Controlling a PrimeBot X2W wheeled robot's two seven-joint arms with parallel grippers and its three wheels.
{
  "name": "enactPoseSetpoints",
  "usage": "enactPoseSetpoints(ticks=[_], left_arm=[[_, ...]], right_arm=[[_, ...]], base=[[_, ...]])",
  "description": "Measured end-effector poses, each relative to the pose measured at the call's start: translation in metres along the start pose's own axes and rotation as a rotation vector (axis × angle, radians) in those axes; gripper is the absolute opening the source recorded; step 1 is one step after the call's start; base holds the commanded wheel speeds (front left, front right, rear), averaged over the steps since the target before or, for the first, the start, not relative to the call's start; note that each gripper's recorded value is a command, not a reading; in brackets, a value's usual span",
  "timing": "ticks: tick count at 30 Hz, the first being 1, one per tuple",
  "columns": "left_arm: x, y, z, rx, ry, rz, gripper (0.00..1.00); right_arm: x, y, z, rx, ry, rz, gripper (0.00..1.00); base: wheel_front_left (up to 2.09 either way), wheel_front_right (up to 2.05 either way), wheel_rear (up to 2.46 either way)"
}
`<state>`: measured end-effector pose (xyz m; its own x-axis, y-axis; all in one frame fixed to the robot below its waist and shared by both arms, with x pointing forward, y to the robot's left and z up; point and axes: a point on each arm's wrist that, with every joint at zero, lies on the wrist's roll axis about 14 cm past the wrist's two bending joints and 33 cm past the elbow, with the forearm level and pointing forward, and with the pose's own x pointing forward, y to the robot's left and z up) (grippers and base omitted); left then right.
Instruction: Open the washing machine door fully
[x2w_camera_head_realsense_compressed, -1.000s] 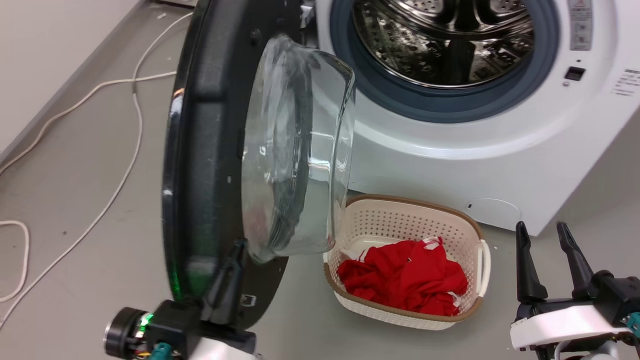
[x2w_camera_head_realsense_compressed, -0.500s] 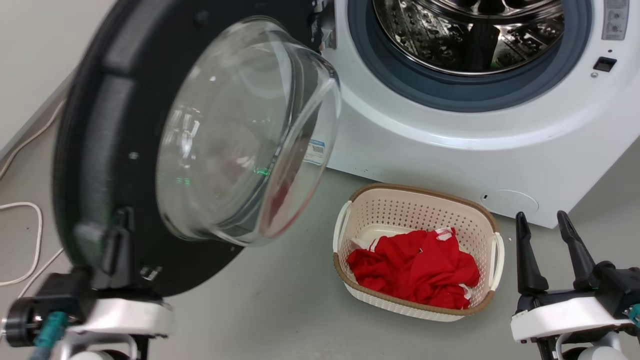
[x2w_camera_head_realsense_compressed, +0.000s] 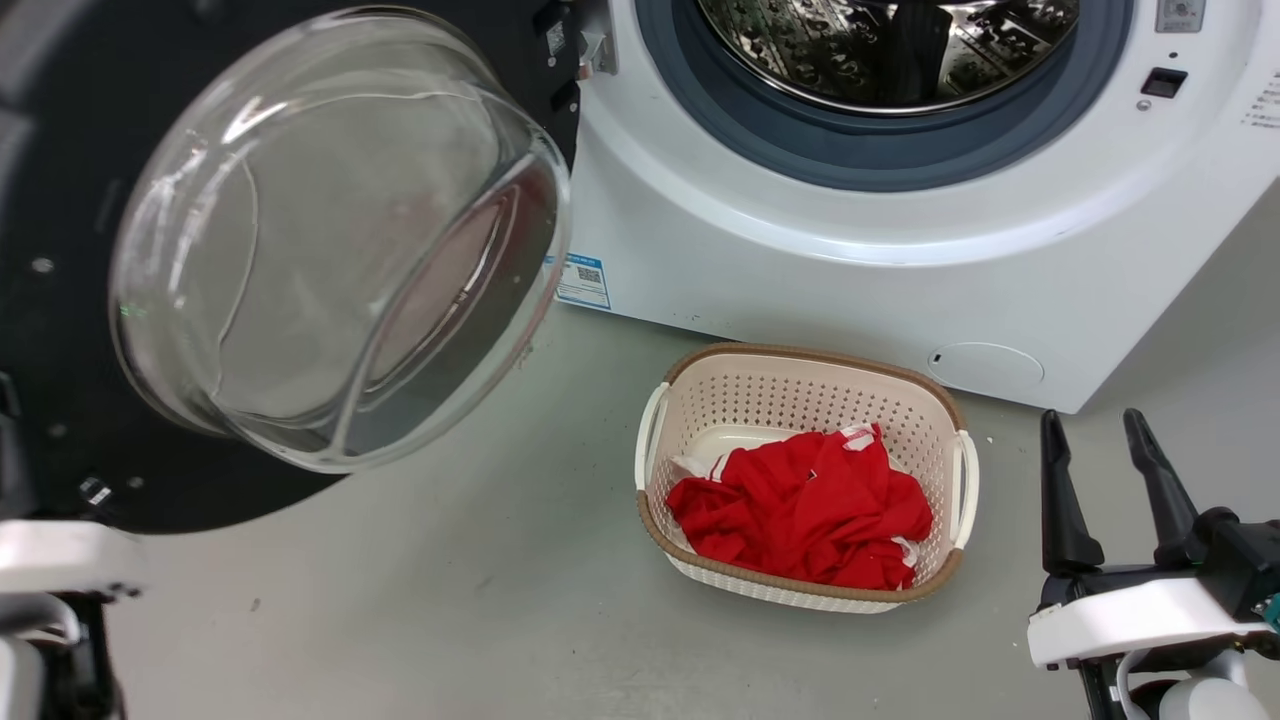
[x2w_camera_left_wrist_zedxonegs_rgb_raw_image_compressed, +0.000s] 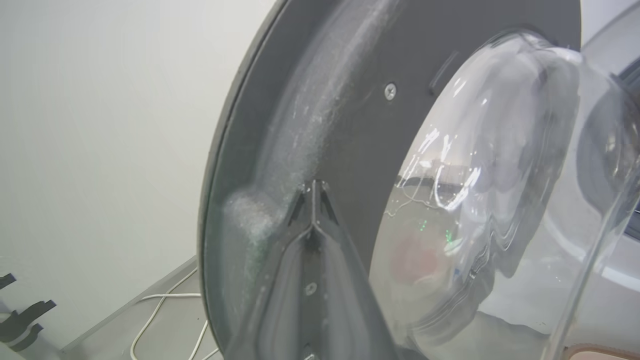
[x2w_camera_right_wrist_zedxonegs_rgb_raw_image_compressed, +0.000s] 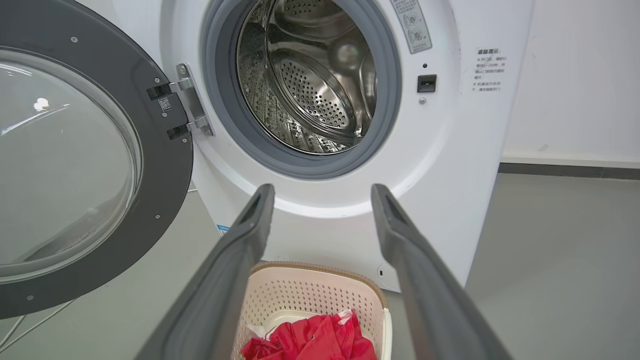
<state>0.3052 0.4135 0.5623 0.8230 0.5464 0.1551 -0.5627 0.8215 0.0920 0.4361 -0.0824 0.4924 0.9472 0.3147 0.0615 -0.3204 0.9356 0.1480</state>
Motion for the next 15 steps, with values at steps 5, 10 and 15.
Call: enactPoseSetpoints(ticks=[5, 10, 15], left_arm=[[0.014, 0.015, -0.005, 0.012, 0.016, 0.031, 0.00], [0.026, 0.031, -0.003, 0.020, 0.016, 0.068, 0.00], [0.021, 0.025, -0.003, -0.012, 0.002, 0.079, 0.00]], right_arm=[[0.000, -0.004, 0.001, -0.004, -0.002, -0.011, 1.00], [-0.001, -0.007, 0.001, -0.010, 0.000, -0.019, 1.00], [-0.004, -0.010, 0.006, -0.029, -0.011, -0.029, 1.00]], base=[[0.00, 0.00, 0.00], [0.00, 0.00, 0.00], [0.00, 0.00, 0.00]])
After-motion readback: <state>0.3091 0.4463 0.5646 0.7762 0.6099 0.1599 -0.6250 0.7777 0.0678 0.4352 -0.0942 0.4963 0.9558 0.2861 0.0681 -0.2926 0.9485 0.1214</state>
